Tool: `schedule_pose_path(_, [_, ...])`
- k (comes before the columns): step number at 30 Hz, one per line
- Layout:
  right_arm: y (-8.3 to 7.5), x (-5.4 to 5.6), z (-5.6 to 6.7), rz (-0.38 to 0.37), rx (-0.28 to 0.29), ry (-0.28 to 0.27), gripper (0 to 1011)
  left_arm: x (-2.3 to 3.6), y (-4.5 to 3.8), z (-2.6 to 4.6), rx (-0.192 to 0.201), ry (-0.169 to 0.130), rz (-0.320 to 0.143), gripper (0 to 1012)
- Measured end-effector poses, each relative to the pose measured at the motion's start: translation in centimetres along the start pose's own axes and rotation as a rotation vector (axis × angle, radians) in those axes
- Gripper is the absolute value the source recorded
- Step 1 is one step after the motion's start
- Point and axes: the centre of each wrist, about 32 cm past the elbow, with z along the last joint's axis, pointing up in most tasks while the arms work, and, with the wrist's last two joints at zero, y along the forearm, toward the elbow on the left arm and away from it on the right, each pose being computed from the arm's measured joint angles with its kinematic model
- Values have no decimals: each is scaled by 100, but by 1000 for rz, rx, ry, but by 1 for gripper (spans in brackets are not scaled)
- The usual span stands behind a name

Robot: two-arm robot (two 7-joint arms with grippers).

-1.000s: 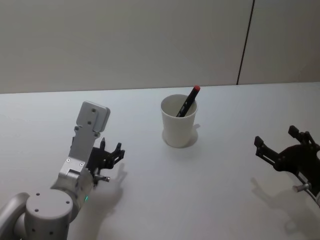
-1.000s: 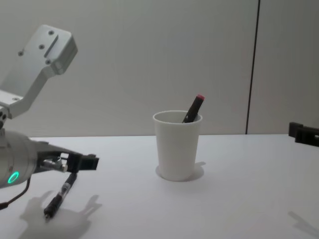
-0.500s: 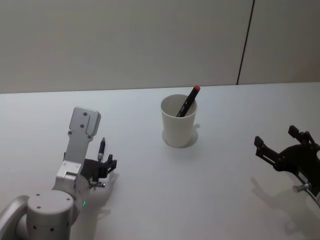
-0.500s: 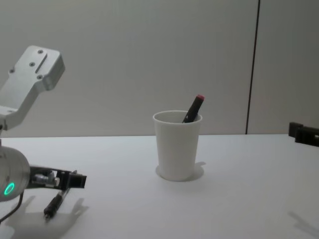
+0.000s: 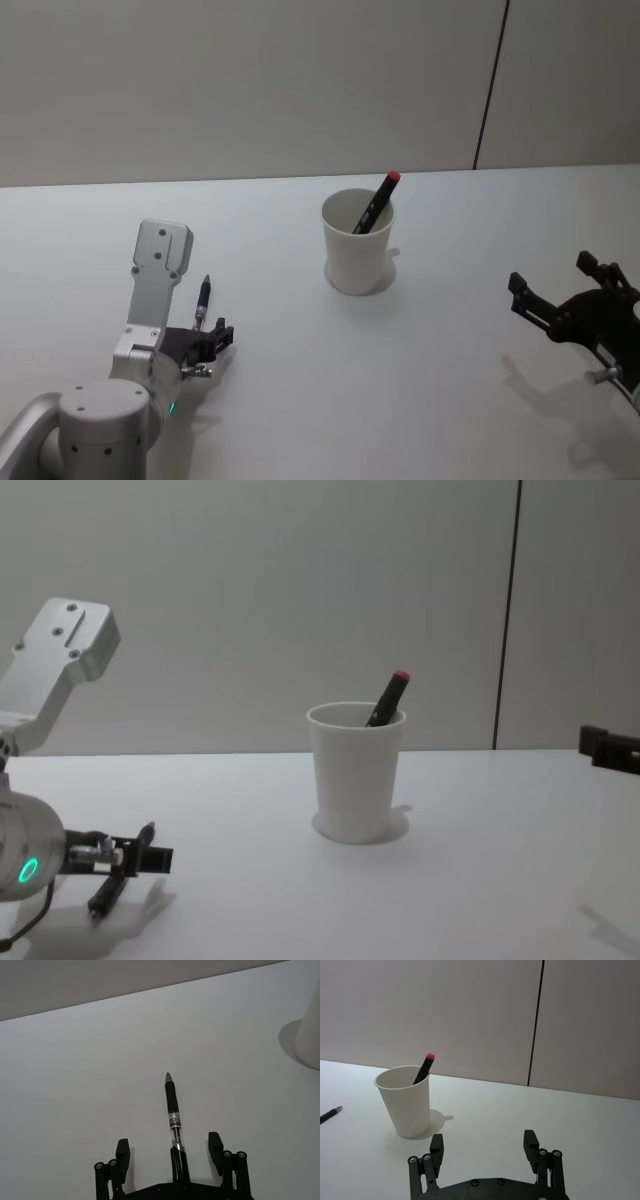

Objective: Place the pen into the pen holder.

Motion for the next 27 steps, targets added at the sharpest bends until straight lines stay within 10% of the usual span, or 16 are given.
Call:
schedule_pose_path(14, [0, 0, 0, 0, 0, 0, 1002, 8, -68, -7, 30, 42, -1, 982])
schedule_pose_path(27, [0, 0, 0, 0, 0, 0, 1002, 22, -91, -28, 47, 66, 10, 669])
